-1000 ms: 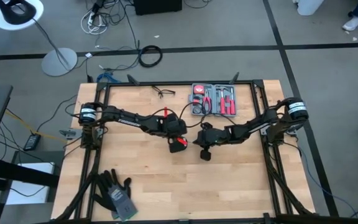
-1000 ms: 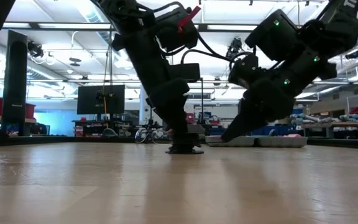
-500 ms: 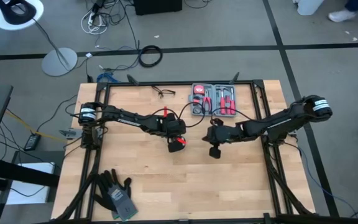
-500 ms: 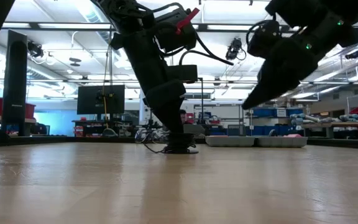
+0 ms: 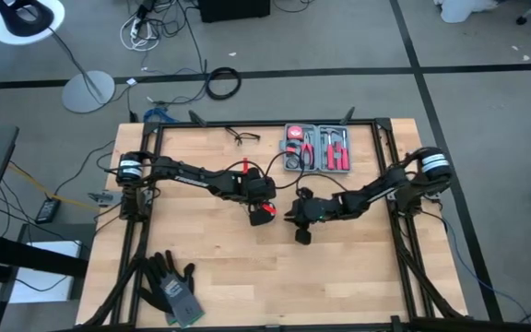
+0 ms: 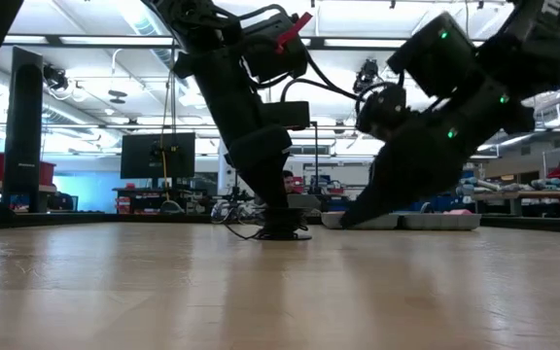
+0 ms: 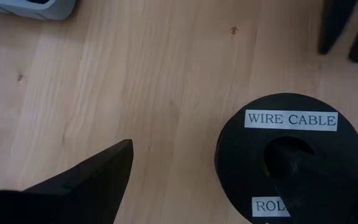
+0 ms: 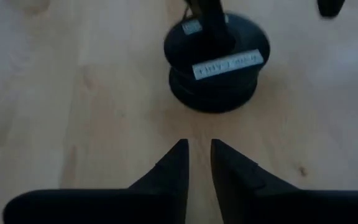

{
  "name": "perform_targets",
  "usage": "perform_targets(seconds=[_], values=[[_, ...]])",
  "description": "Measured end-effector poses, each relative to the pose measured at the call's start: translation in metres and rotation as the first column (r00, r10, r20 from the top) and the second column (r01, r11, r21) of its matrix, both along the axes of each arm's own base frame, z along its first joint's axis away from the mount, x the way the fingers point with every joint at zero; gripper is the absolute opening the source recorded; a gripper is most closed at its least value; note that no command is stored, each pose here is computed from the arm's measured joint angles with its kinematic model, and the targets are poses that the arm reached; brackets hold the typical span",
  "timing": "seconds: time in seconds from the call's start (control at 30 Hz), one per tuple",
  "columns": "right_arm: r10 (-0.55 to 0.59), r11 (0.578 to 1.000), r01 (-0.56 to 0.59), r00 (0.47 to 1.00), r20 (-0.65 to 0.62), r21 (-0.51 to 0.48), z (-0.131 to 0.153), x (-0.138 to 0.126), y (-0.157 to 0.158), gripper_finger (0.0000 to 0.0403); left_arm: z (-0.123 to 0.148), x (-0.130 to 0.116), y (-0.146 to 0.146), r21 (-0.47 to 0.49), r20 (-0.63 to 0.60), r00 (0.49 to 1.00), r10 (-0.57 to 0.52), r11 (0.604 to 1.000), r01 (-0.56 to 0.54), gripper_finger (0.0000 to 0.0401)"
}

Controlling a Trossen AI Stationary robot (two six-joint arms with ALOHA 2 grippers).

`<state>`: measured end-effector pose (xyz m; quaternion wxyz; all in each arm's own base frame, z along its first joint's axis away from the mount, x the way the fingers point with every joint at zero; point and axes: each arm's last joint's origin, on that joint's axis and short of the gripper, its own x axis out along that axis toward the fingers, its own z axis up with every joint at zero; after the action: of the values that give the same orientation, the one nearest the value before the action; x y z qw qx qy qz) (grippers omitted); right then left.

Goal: Coil cords
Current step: Uncoil the black wire from the spool

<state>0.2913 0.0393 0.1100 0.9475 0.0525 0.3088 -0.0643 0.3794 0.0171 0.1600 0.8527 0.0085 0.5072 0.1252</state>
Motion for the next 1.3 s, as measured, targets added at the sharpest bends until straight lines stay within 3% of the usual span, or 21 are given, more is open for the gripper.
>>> perform_targets(seconds=[0.3, 0.47, 0.67, 0.83, 0.9, 1.1, 1.3], values=[[-0.012, 1.0, 0.012, 1.0, 0.024, 0.006, -0.009, 0.008, -0.001, 0.0091, 0.004, -0.002, 0.001, 0.002, -0.047, 0.999, 0.017, 1.0, -0.017, 0.0367], [-0.005, 1.0, 0.005, 0.999, 0.041, -0.002, -0.006, 0.009, -0.001, 0.0089, 0.008, -0.005, 0.005, 0.075, -0.047, 0.994, 0.097, 0.993, -0.094, 0.0367], [-0.005, 1.0, 0.005, 0.998, 0.069, 0.001, -0.003, 0.01, -0.001, 0.0091, 0.009, -0.004, 0.0, -0.069, -0.041, 0.999, 0.02, 0.997, -0.022, 0.0367], [-0.005, 1.0, 0.005, 0.996, 0.092, 0.004, -0.001, 0.012, 0.0, 0.0091, 0.01, -0.006, 0.007, 0.064, -0.017, 0.981, 0.191, 0.98, -0.19, 0.0367], [-0.005, 1.0, 0.004, 0.994, 0.108, 0.007, 0.0, 0.012, 0.0, 0.009, 0.01, -0.007, 0.008, 0.076, -0.012, 0.974, 0.224, 0.972, -0.223, 0.0367], [-0.005, 1.0, 0.003, 0.99, 0.142, 0.011, 0.003, 0.014, 0.001, 0.0089, 0.01, -0.007, 0.006, 0.015, -0.02, 0.977, 0.213, 0.977, -0.213, 0.0367], [-0.101, 0.995, 0.099, 0.985, 0.141, 0.019, 0.001, 0.015, -0.009, 0.0091, 0.01, -0.006, 0.006, -0.012, -0.018, 0.978, 0.21, 0.978, -0.21, 0.0367]])
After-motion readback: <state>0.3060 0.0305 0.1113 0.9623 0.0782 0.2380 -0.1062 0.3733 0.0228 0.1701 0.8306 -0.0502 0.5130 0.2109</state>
